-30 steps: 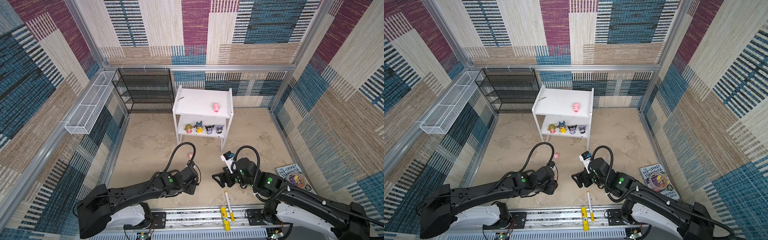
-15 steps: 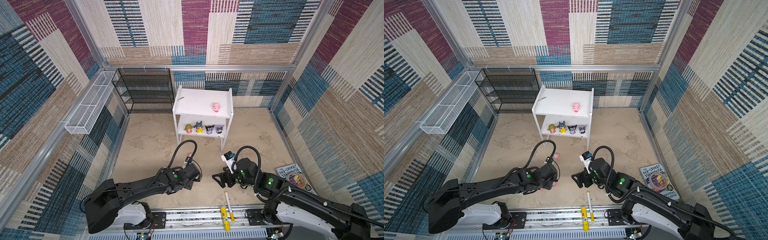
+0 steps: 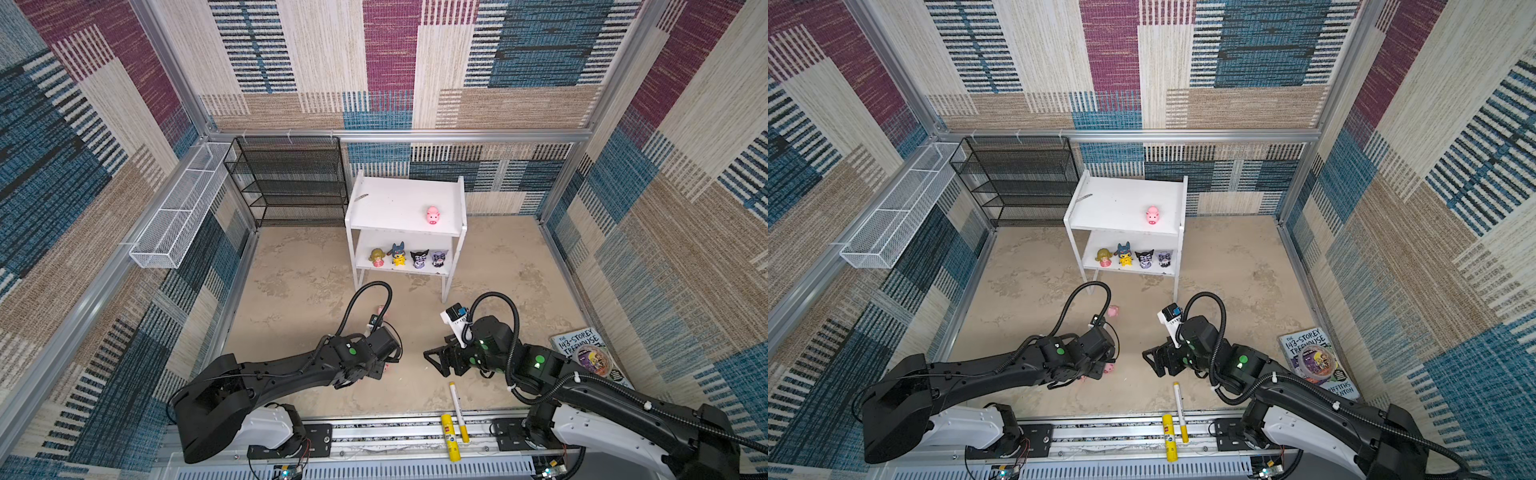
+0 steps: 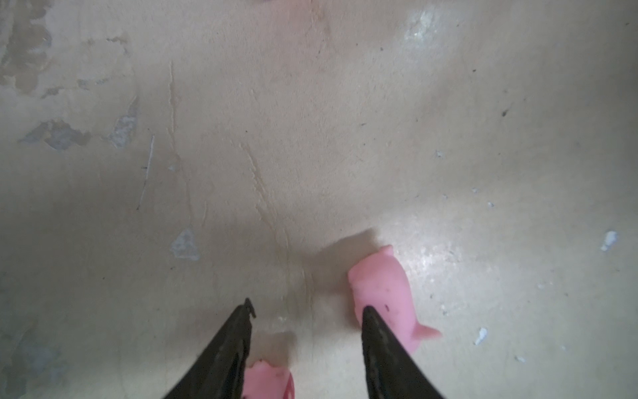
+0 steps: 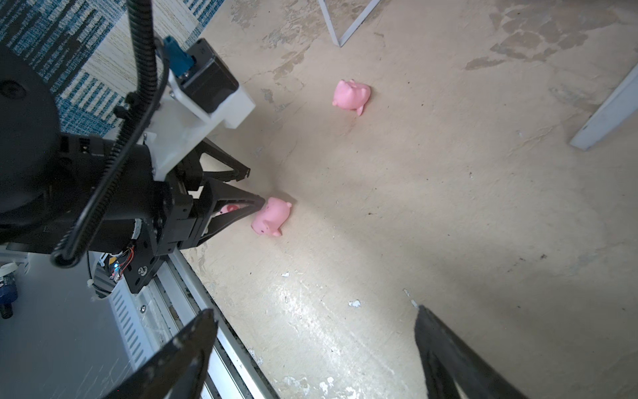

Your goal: Place and organize the plastic toys onto the shelf

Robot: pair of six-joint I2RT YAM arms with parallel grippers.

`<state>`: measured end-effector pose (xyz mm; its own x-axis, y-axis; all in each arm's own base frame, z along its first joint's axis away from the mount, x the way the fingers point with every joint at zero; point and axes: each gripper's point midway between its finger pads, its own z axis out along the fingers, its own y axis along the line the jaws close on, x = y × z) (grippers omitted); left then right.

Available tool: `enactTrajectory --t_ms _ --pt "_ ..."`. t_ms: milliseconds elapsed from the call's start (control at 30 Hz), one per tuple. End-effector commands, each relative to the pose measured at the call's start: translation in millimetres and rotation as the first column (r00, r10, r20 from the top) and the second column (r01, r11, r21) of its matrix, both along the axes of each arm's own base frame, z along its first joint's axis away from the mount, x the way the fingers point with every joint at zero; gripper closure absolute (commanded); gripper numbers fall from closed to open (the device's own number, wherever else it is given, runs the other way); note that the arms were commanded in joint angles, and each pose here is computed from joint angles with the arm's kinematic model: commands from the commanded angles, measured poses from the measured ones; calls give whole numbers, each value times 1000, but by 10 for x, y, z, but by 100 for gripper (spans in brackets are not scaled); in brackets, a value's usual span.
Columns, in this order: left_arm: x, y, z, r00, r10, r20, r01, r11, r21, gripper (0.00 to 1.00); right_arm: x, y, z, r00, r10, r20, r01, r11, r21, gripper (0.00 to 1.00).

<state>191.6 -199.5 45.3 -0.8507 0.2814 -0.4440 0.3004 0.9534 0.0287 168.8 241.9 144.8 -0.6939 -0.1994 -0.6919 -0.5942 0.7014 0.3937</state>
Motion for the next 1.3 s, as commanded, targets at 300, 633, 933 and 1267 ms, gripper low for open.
enactTrajectory --t_ms 300,633,933,1267 --pt "23 -85 288 998 -38 40 41 996 -74 45 29 97 123 999 24 28 -25 999 38 9" --pt "-91 -104 74 998 -49 -36 46 996 -76 44 29 137 121 999 40 24 -41 998 37 10" --pt "-115 36 -63 999 -32 -43 31 999 -18 44 -8 165 94 998 59 6 -59 997 44 11" --pt "-117 259 2 1000 12 -5 -12 1000 3 44 -91 343 -99 992 109 -57 -106 993 53 12"
